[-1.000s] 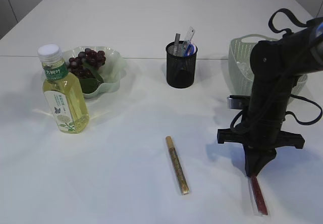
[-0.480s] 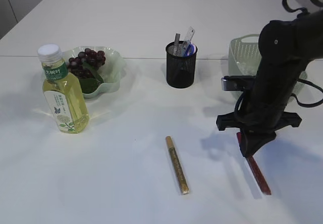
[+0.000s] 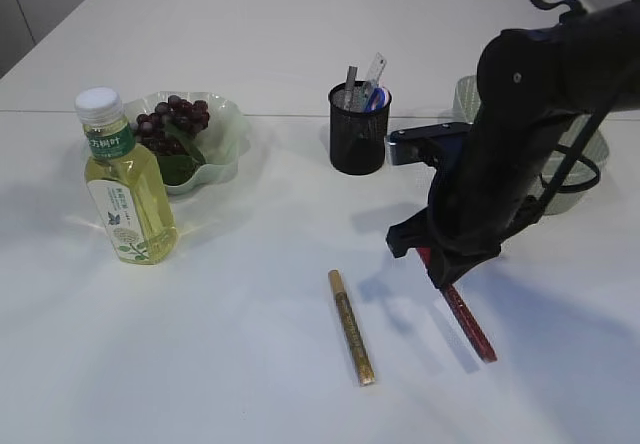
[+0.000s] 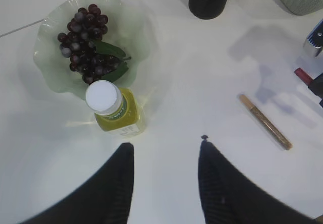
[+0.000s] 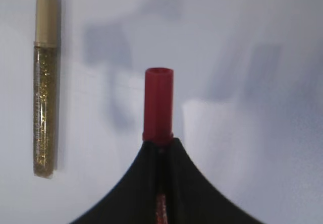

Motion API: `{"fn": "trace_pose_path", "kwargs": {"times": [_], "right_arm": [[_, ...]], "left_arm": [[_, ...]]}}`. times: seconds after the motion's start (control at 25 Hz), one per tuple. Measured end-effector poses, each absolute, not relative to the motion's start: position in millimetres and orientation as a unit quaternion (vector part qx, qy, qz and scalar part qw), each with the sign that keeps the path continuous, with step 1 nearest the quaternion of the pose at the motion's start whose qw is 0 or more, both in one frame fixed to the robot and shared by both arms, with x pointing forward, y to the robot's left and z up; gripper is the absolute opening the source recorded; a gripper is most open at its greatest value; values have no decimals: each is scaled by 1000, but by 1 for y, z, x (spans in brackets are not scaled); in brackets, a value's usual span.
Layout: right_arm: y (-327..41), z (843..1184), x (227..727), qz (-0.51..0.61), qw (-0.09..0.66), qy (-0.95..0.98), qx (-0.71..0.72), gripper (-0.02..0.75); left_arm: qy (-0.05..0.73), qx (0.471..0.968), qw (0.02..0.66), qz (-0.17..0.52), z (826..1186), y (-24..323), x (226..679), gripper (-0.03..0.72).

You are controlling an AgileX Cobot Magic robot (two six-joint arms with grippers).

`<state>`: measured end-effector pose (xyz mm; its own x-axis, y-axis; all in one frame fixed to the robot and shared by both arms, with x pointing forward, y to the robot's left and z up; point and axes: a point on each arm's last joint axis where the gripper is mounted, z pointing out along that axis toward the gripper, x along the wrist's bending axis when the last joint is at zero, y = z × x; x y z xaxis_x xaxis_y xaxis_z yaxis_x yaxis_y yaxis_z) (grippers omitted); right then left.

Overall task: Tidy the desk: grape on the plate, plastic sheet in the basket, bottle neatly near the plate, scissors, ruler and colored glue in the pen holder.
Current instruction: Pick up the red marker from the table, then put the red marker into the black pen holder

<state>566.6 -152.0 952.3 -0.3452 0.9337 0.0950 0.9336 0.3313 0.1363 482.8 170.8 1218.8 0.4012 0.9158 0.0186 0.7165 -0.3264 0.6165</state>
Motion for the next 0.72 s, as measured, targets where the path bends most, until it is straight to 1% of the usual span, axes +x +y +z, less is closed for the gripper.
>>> {"fn": "trace_pose_path", "kwargs": {"times": [0.56, 0.72], "right_arm": [[-151, 953, 569, 91, 16, 822, 563, 18], [-150, 953, 574, 111, 34, 820, 560, 18]], "left_arm": [[515, 794, 266, 185, 1217, 170, 484, 309], [515, 794, 266, 185, 1217, 170, 484, 309]]}}
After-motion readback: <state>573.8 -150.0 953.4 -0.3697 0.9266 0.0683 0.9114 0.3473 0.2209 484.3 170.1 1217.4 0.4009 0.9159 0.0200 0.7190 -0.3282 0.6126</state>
